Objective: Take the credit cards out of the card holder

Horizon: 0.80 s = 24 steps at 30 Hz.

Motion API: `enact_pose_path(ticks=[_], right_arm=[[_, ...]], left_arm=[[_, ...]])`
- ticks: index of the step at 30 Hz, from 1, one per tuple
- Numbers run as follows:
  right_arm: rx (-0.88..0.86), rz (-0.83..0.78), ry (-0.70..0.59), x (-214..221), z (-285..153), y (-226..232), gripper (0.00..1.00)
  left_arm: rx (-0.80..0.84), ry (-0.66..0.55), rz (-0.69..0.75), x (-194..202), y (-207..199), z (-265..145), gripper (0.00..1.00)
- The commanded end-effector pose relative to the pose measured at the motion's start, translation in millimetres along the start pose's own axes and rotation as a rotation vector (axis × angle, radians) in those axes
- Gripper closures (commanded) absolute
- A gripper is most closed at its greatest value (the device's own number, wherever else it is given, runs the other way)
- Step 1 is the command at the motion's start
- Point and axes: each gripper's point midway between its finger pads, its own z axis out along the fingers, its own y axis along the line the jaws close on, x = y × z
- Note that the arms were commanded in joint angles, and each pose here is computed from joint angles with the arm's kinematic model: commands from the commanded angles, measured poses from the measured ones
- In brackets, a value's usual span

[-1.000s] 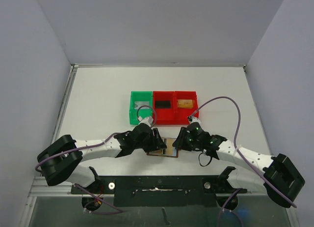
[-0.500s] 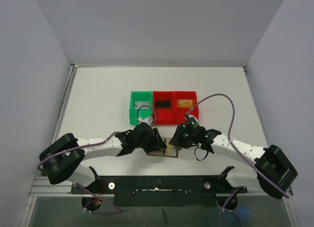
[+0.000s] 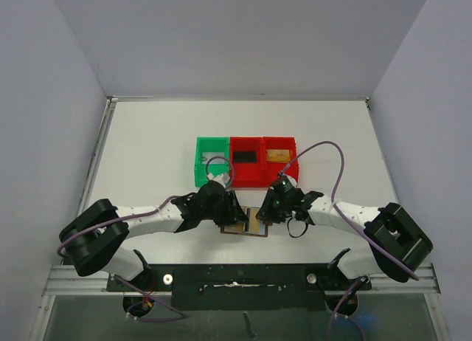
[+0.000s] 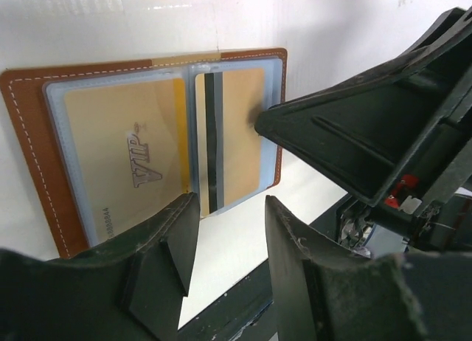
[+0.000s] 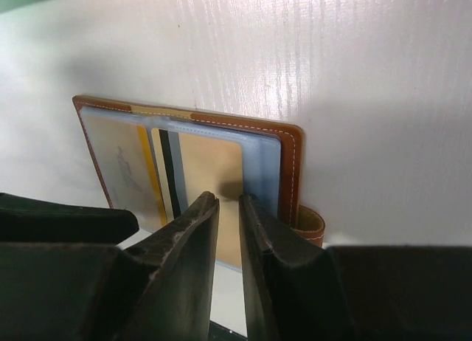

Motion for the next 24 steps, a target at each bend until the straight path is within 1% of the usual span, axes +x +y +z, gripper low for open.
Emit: enact_pose_path(ticks=[1,8,14,24], right_arm=[[0.028,0.002,-0.014,2,-1,-14,0.79],[0.054,0.010,-0.013,5,2,-24,0.78],[0.030,0.036,-0.029,7,3,-26,0.79],[0.011,0.048,-0.012,14,5,-30,0.79]], left_arm=[[0.065,0.008,0.050,-5,-17,4,0.61],[0.041,0.042,0.006,8,1,18,0.63],[0.054,0.050,-0.012,10,0,21,0.70],[0.126,0.026,-0.109,11,-2,22,0.84]])
